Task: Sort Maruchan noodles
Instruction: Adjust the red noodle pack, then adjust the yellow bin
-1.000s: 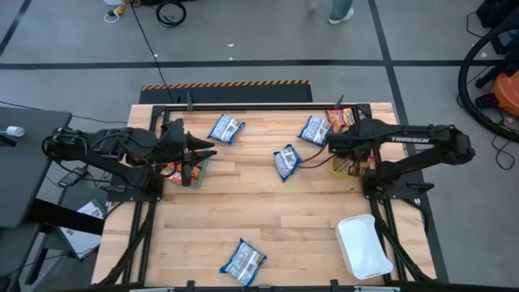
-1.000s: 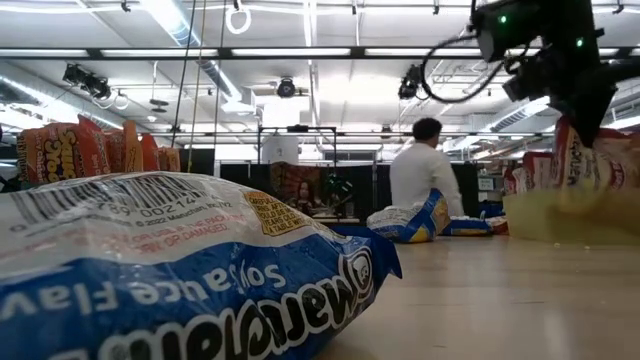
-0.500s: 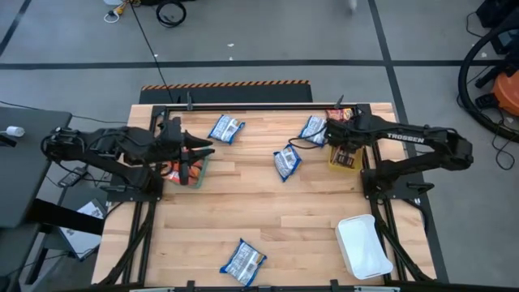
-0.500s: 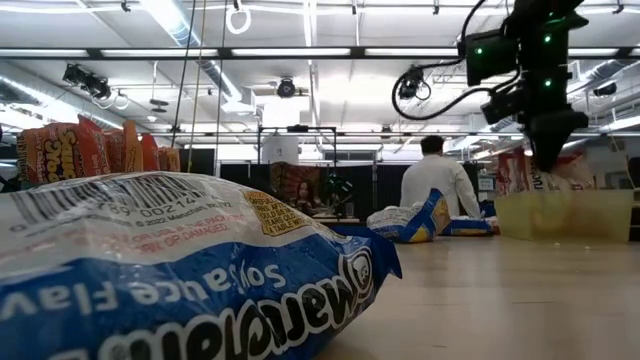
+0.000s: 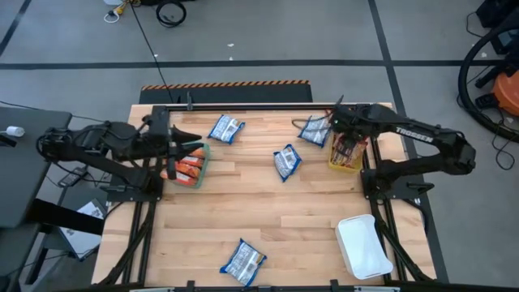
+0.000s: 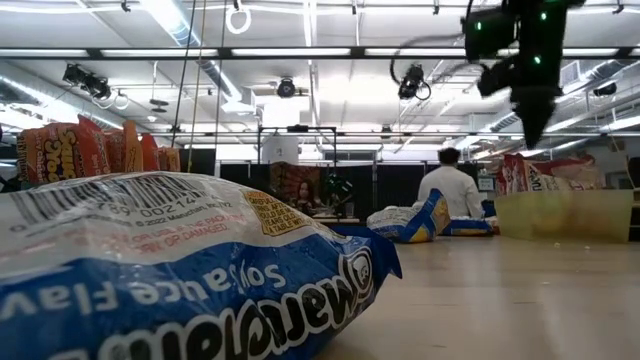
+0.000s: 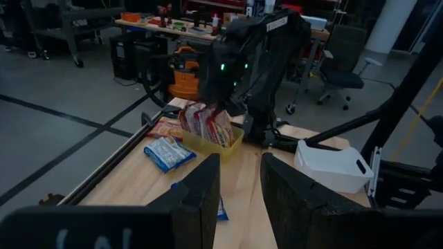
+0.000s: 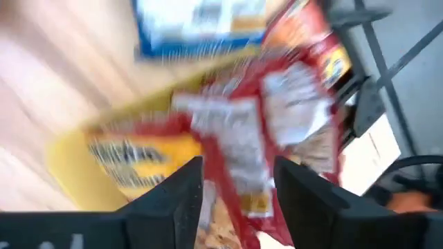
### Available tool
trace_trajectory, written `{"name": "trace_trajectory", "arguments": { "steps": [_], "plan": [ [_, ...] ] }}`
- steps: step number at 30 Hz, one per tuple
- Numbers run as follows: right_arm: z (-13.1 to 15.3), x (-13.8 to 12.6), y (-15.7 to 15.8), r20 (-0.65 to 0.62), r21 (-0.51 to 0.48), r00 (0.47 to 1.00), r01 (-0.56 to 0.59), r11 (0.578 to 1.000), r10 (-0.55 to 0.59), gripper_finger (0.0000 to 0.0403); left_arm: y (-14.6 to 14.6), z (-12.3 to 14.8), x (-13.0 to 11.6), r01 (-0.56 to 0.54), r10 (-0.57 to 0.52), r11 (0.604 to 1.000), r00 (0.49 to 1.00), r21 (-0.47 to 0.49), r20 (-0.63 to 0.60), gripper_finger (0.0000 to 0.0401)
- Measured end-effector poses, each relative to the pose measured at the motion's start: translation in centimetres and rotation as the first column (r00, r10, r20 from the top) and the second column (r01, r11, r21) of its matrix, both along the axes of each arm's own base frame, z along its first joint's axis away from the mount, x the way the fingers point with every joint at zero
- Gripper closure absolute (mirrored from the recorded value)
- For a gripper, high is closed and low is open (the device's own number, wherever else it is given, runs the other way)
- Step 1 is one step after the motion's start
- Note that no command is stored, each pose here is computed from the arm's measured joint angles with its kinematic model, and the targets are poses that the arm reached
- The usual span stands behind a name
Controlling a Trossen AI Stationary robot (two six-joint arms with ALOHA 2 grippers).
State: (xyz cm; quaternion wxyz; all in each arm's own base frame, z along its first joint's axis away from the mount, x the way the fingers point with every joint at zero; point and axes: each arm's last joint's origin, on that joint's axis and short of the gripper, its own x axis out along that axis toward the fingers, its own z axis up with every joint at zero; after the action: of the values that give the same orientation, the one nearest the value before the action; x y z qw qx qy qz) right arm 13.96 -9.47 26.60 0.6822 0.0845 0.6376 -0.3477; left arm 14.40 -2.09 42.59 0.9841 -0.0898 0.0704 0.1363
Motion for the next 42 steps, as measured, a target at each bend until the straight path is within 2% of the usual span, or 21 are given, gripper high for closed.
{"name": "trace_trajectory", "arguments": {
  "steps": [2, 5, 7, 10, 12, 16, 19, 23, 26, 29, 33, 38, 42],
  "plan": [
    [1.6, 0.2, -0.3, 0.105, -0.042, 0.991, 0.083, 0.996, -0.078, 0.0218, 0.1, 0.1, -0.5, 0.0, 0.0, 1.0, 1.0, -0.003, 0.006, 0.0292],
    [3.6, 1.4, -1.6, 0.293, -0.101, 0.944, 0.191, 0.976, -0.154, 0.0213, 0.2, 0.3, -1.0, 0.002, -0.002, 1.0, 1.0, 0.011, 0.023, 0.0292],
    [3.9, 2.6, -3.0, 0.361, -0.125, 0.916, 0.233, 0.964, -0.175, 0.0211, 0.3, 0.5, -1.0, -0.003, 0.002, 1.0, 1.0, 0.029, 0.029, 0.0292],
    [3.1, 4.4, -5.9, 0.431, -0.105, 0.854, 0.37, 0.923, -0.293, 0.0208, 0.3, 0.7, -0.8, -0.015, 0.013, 0.999, 0.999, 0.051, 0.046, 0.0292],
    [1.6, 5.4, -8.0, 0.423, -0.076, 0.821, 0.454, 0.888, -0.384, 0.0208, 0.2, 0.8, -0.6, -0.03, 0.026, 0.998, 0.998, 0.058, 0.061, 0.0292],
    [-1.7, 5.6, -11.7, 0.25, -0.064, 0.805, 0.569, 0.82, -0.538, 0.0208, 0.3, 0.8, -0.2, -0.089, 0.085, 0.995, 0.994, 0.052, 0.064, 0.0292],
    [-3.5, 4.9, -13.8, 0.185, -0.038, 0.741, 0.661, 0.749, -0.645, 0.0208, 0.3, 0.5, -0.2, -0.095, 0.094, 0.995, 0.995, 0.031, 0.045, 0.0292],
    [-5.3, 4.0, -15.5, 0.167, 0.033, 0.628, 0.767, 0.64, -0.76, 0.0208, 0.4, -0.4, -0.4, -0.11, 0.111, 0.994, 0.993, 0.008, -0.036, 0.0292],
    [-6.1, 3.5, -16.0, 0.14, 0.08, 0.584, 0.798, 0.597, -0.799, 0.0208, 0.8, -1.0, -0.2, -0.145, 0.144, 0.989, 0.986, -0.003, -0.086, 0.0292],
    [-6.8, 3.2, -15.8, 0.061, 0.138, 0.578, 0.803, 0.58, -0.814, 0.0208, 1.2, -1.5, -0.1, -0.182, 0.181, 0.983, 0.975, 0.001, -0.131, 0.0292],
    [-7.2, 3.3, -14.3, -0.025, 0.221, 0.595, 0.787, 0.576, -0.803, 0.0208, 2.1, -1.7, 0.3, -0.199, 0.199, 0.98, 0.967, 0.016, -0.159, 0.0292],
    [-7.8, 4.1, -11.1, -0.132, 0.274, 0.639, 0.758, 0.591, -0.758, 0.0208, 4.2, -1.8, 0.6, -0.287, 0.299, 0.954, 0.935, 0.089, -0.191, 0.0292],
    [-8.3, 5.3, -7.8, -0.156, 0.333, 0.681, 0.718, 0.611, -0.716, 0.0208, 5.7, -1.4, 0.5, -0.316, 0.334, 0.941, 0.927, 0.124, -0.173, 0.0292]
  ]
}}
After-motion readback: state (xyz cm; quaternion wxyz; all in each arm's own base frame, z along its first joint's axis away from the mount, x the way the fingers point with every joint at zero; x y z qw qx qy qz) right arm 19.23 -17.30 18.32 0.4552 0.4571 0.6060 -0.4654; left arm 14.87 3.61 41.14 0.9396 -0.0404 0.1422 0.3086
